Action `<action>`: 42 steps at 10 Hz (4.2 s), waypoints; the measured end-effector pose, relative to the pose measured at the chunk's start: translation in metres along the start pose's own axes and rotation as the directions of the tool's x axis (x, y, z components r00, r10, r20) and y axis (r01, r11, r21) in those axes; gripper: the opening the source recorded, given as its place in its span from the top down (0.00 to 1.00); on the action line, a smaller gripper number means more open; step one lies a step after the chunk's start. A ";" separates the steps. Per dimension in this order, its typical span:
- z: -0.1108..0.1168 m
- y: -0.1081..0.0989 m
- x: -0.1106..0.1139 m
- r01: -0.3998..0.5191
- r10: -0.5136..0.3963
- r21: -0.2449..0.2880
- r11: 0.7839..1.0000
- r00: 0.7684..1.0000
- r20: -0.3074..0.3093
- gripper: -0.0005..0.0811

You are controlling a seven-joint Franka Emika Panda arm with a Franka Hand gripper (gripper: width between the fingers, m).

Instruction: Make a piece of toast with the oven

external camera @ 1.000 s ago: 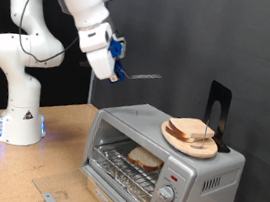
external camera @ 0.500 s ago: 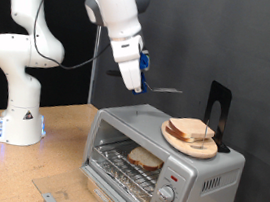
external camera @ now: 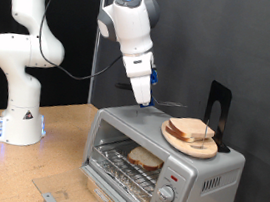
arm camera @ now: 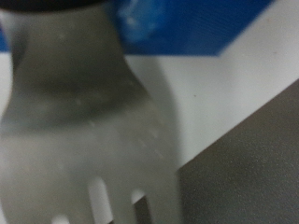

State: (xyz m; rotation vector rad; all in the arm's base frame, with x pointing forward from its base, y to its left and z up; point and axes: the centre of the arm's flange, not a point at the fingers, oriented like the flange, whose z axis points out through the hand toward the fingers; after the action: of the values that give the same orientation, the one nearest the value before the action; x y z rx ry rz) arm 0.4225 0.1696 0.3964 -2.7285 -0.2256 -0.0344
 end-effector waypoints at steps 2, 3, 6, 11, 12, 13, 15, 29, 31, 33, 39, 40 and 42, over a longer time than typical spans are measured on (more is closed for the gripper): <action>0.009 0.001 0.002 -0.002 0.002 -0.003 1.000 1.000 0.005 0.43; 0.012 0.001 0.002 -0.003 0.003 -0.004 1.000 1.000 0.006 0.20; 0.013 0.002 0.004 -0.007 0.007 0.002 1.000 1.000 0.000 0.02; -0.034 0.016 0.001 0.034 -0.028 0.093 0.995 0.998 -0.062 0.00; -0.045 0.018 -0.004 0.040 -0.034 0.099 0.994 0.997 -0.063 0.00; -0.043 0.017 -0.004 0.040 -0.034 0.098 0.994 0.998 -0.060 0.00; -0.041 0.024 -0.013 0.013 -0.009 0.145 0.989 1.000 -0.028 0.00; -0.136 0.176 -0.136 -0.040 0.085 0.281 0.959 0.985 -0.153 0.00; -0.136 0.178 -0.127 -0.182 0.254 0.314 0.932 0.945 -0.206 0.00; -0.138 0.196 -0.128 -0.367 0.461 0.356 0.859 0.857 -0.230 0.00; -0.123 0.292 -0.140 -0.539 0.648 0.470 0.699 0.755 -0.097 0.00; -0.117 0.307 -0.140 -0.525 0.635 0.465 0.713 0.764 -0.111 0.00; -0.107 0.328 -0.141 -0.480 0.591 0.454 0.751 0.795 -0.138 0.00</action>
State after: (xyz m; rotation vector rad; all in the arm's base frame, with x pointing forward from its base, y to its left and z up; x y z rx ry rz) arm 0.3380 -0.1915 0.3596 -2.2400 0.5898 -0.1813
